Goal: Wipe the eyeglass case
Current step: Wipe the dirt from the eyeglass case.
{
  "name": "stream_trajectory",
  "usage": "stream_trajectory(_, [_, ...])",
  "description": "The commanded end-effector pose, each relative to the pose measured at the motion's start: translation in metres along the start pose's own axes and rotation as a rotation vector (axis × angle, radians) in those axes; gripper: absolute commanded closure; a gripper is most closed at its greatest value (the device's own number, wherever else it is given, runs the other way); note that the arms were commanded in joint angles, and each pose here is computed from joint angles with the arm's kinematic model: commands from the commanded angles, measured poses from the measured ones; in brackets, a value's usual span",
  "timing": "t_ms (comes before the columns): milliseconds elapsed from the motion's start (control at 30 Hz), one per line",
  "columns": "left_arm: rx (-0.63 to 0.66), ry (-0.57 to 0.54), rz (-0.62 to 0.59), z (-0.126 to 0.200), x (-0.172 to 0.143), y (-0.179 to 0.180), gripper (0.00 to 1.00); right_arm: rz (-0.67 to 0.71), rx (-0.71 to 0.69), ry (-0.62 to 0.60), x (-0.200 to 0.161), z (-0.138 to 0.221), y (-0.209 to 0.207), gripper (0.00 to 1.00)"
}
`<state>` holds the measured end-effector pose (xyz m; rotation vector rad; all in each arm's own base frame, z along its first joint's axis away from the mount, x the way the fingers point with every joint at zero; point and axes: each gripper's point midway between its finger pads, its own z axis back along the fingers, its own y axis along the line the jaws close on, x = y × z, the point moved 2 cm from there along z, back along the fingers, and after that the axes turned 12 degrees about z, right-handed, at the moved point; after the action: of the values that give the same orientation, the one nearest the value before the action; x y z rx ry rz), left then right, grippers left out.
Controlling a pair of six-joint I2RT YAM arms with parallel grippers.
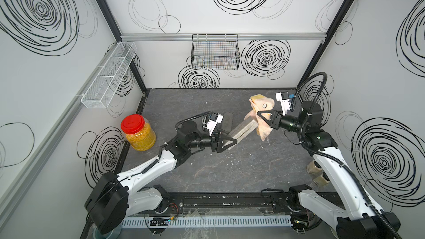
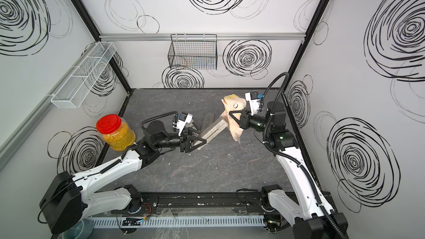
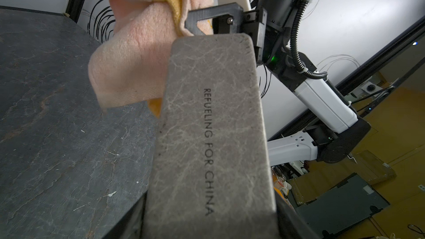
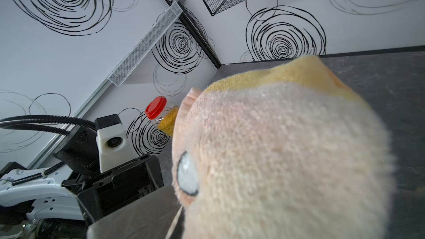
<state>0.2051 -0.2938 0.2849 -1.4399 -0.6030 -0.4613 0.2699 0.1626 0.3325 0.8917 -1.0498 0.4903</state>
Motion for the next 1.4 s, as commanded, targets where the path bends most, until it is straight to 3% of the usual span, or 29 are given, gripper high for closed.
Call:
stream_trajectory(0, [-0.072,-0.038,-0.105,0.0,0.021,-0.026,0.44,0.053,0.001,-0.052,0.015,0.01,0.01,0.95])
stream_trajectory(233, [-0.054,-0.037,-0.107,0.001,0.019,-0.022,0.44,0.09,0.188,-0.137,0.031,0.021,0.049,0.93])
stream_trajectory(500, [-0.051,-0.044,-0.099,0.004,0.016,-0.021,0.44,0.021,0.003,-0.032,0.001,-0.001,0.008,0.95])
stream_trajectory(800, [-0.037,-0.072,-0.08,0.01,0.007,-0.014,0.44,0.073,0.187,-0.104,0.023,0.012,0.049,0.93])
stream_trajectory(1167, [-0.04,-0.083,-0.073,0.011,0.007,-0.013,0.44,0.041,0.003,0.035,-0.012,-0.009,0.006,0.95])
stream_trajectory(1367, [-0.049,-0.082,-0.071,0.008,0.01,-0.013,0.44,0.09,0.178,-0.04,0.008,0.003,0.045,0.92])
